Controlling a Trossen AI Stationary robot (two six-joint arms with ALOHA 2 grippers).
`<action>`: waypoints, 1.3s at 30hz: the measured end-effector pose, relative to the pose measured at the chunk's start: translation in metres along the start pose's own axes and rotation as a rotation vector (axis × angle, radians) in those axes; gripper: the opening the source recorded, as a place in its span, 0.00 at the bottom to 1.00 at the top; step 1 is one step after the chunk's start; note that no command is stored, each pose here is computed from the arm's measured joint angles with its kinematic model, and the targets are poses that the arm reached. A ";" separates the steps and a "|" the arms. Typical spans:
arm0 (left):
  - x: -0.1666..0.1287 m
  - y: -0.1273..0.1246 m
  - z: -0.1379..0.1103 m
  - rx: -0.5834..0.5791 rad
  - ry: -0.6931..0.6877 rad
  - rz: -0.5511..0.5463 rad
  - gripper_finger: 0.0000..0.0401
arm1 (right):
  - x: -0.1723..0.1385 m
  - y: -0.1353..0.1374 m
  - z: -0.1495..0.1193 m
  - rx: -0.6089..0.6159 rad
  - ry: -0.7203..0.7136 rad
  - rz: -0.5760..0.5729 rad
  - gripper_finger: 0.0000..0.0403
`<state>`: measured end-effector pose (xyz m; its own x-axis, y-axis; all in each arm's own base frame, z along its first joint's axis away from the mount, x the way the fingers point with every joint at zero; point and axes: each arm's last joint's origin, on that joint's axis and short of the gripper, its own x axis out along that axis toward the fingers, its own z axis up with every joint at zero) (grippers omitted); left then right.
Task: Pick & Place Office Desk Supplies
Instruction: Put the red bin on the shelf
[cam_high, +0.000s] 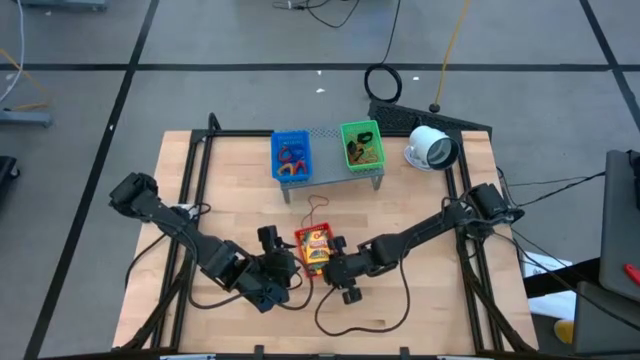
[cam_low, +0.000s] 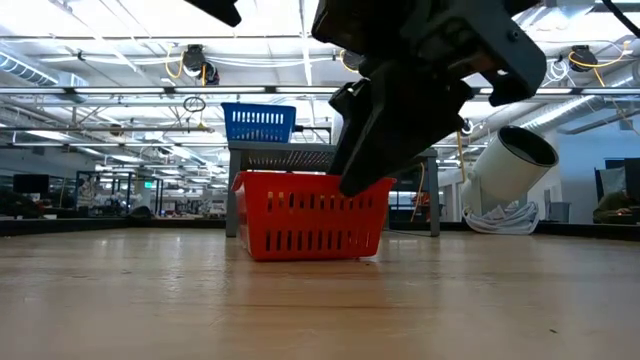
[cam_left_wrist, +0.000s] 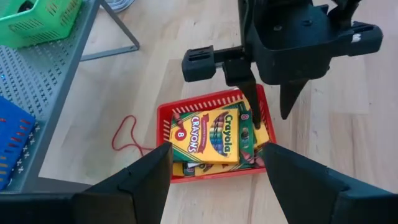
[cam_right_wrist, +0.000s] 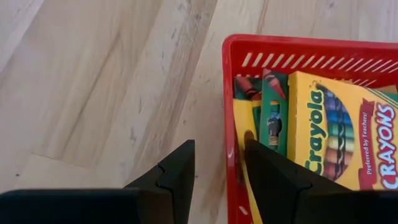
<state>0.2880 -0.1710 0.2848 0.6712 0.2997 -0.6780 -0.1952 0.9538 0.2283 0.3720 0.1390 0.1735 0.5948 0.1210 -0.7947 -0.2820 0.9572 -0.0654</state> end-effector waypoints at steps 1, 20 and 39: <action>0.000 0.000 0.000 0.000 0.000 0.000 0.64 | 0.000 0.000 0.000 0.004 0.000 0.000 0.32; 0.000 0.000 0.000 -0.038 0.003 -0.005 0.64 | -0.012 -0.014 0.004 0.059 -0.015 -0.124 0.01; 0.000 -0.001 -0.001 -0.045 0.025 -0.045 0.64 | -0.080 0.010 0.015 0.007 -0.103 -0.280 0.00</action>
<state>0.2879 -0.1724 0.2839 0.6618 0.2560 -0.7046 -0.1976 0.9662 0.1655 0.3326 0.1424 0.2458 0.7221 -0.1224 -0.6808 -0.0914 0.9587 -0.2693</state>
